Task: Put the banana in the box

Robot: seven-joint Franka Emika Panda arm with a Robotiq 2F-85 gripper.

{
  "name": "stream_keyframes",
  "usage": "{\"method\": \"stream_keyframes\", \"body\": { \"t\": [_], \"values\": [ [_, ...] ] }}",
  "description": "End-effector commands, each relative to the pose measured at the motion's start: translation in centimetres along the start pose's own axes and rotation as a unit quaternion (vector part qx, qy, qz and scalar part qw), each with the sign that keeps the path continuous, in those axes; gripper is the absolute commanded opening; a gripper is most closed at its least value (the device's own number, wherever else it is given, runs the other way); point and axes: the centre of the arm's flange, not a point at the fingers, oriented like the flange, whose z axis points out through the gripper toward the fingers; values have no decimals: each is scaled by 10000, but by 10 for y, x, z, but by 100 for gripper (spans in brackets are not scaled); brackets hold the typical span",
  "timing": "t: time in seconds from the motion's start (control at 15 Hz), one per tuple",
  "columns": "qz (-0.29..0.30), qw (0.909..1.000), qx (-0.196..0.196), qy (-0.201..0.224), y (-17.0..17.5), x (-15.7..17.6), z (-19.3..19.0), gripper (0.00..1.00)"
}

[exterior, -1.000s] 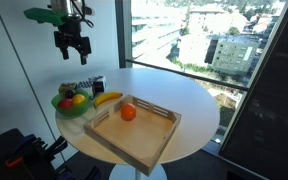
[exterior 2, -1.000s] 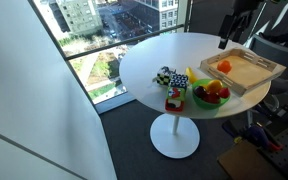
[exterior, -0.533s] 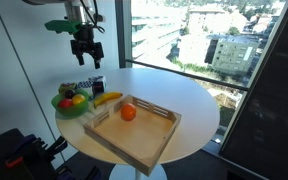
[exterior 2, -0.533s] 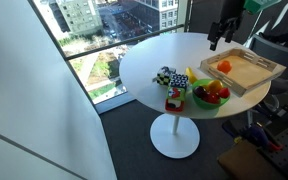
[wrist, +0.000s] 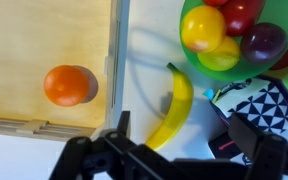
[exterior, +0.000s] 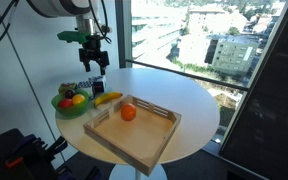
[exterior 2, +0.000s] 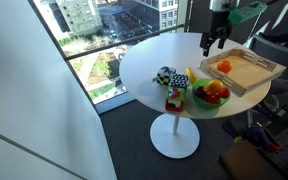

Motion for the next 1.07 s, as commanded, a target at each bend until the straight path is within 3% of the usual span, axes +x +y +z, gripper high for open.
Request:
{"method": "stream_keyframes", "body": {
  "t": [0.0, 0.53, 1.0],
  "values": [
    [65, 9999, -47, 129, 3, 13, -8, 100],
    [11, 10000, 9, 55, 0, 9, -1, 100],
    [47, 9999, -18, -114, -1, 24, 33, 100]
  ]
}}
